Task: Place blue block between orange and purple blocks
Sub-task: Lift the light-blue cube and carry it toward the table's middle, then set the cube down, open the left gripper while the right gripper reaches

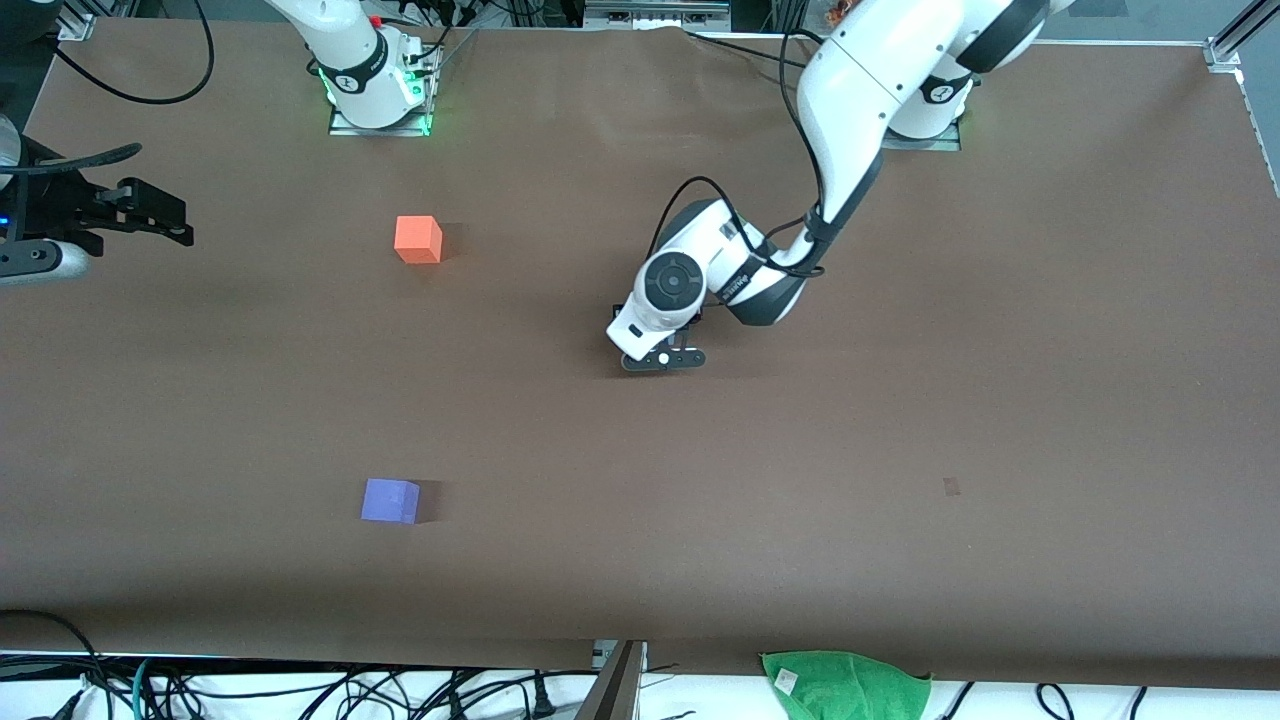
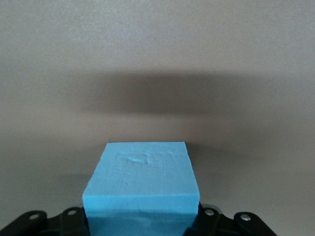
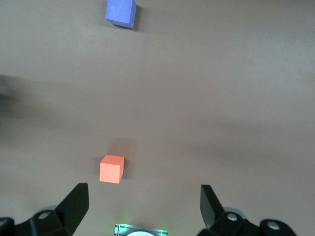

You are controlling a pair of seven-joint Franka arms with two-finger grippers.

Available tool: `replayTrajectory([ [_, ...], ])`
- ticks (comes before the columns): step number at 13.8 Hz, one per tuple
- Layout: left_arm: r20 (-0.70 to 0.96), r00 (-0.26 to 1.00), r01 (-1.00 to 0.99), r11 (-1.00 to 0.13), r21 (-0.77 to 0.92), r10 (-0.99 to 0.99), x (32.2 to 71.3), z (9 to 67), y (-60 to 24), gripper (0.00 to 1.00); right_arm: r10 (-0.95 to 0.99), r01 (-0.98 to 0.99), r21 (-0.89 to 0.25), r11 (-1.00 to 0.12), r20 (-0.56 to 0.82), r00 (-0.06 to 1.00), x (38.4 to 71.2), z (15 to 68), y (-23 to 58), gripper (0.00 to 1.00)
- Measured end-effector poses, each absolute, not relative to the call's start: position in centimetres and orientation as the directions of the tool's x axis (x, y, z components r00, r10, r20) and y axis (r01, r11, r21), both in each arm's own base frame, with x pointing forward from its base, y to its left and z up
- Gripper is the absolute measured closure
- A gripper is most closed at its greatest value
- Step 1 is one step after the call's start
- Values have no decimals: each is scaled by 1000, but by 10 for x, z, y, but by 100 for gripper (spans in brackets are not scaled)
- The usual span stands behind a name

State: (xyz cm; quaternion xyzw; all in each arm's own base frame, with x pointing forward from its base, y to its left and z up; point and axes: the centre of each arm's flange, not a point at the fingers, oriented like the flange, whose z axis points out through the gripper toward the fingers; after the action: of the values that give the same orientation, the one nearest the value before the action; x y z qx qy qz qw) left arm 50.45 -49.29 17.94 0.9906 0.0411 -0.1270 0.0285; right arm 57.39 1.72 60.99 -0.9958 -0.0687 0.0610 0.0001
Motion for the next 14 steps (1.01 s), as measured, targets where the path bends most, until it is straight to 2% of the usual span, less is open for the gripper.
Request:
replayTrajectory([
  [3, -249, 966, 89, -995, 44, 76, 506, 180, -493, 39, 127, 127, -8, -992, -122, 984, 574, 610, 12, 0],
  [7, -219, 971, 110, -992, 66, 93, 523, 194, -488, 4, 125, 124, -10, -992, -135, 983, 578, 602, 10, 0],
  [8, -205, 974, 117, -990, 79, 99, 530, 206, -486, 0, 127, 126, -11, -992, -140, 982, 579, 599, 11, 0],
  [14, -207, 970, 141, -987, 71, 124, 549, 315, -457, 0, 154, 152, -22, -988, -180, 972, 589, 575, 28, 0],
])
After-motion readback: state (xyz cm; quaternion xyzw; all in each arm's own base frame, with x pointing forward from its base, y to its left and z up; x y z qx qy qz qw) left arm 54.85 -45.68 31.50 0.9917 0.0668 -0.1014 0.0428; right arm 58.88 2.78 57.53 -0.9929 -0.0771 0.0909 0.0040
